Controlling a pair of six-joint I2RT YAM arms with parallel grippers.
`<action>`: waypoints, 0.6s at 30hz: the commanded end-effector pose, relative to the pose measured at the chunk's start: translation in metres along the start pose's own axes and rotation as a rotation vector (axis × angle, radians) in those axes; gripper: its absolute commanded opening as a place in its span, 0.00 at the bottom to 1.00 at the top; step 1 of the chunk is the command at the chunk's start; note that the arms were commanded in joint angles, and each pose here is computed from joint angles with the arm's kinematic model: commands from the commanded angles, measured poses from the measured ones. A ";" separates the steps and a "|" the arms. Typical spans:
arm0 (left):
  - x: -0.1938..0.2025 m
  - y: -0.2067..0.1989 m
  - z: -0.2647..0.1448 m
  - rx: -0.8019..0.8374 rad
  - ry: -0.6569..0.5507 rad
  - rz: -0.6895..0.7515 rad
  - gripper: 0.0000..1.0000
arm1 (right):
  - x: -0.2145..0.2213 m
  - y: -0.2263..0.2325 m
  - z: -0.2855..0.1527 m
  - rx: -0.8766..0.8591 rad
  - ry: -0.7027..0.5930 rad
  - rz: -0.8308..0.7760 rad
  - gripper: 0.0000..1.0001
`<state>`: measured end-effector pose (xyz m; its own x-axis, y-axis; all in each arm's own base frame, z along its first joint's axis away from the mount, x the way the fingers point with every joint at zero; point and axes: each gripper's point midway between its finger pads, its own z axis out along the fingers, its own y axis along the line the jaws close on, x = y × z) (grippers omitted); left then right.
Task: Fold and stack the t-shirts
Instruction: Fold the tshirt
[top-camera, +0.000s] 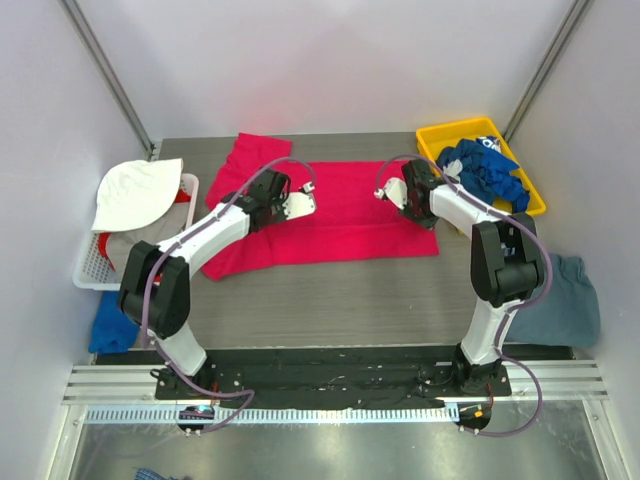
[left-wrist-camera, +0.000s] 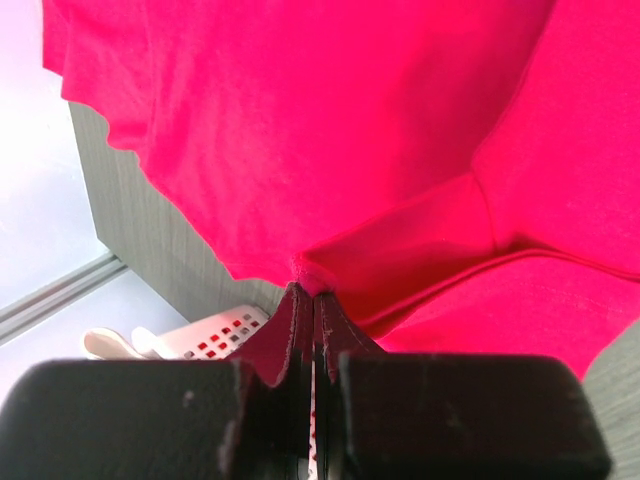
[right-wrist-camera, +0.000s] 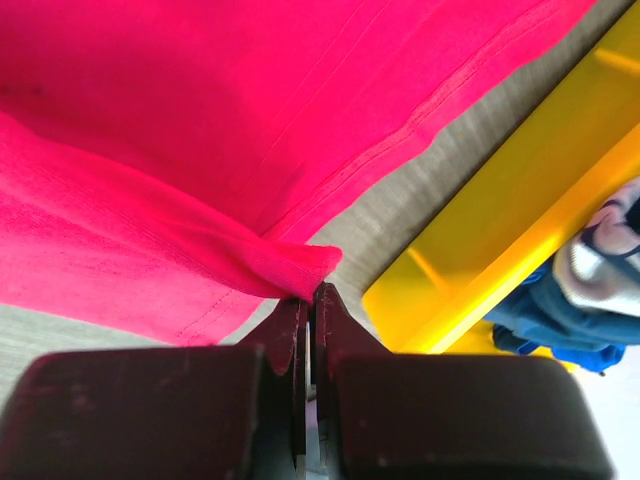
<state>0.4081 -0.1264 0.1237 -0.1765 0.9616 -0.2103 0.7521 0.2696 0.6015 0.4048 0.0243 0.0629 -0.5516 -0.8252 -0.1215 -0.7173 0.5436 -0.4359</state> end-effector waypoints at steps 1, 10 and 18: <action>-0.014 0.027 0.001 -0.050 -0.046 -0.011 0.00 | -0.012 -0.026 -0.006 0.066 -0.023 0.013 0.01; -0.021 0.040 0.012 -0.072 -0.046 -0.009 0.00 | -0.005 -0.021 0.003 0.049 0.007 -0.005 0.01; -0.030 0.051 0.024 -0.079 -0.050 -0.006 0.00 | 0.002 -0.014 0.011 0.036 0.031 -0.016 0.01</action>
<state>0.4454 -0.1355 0.1206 -0.1739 0.9623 -0.2092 0.7449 0.2675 0.6112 0.4142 0.0203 0.0560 -0.5518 -0.8282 -0.0978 -0.7210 0.5327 -0.4431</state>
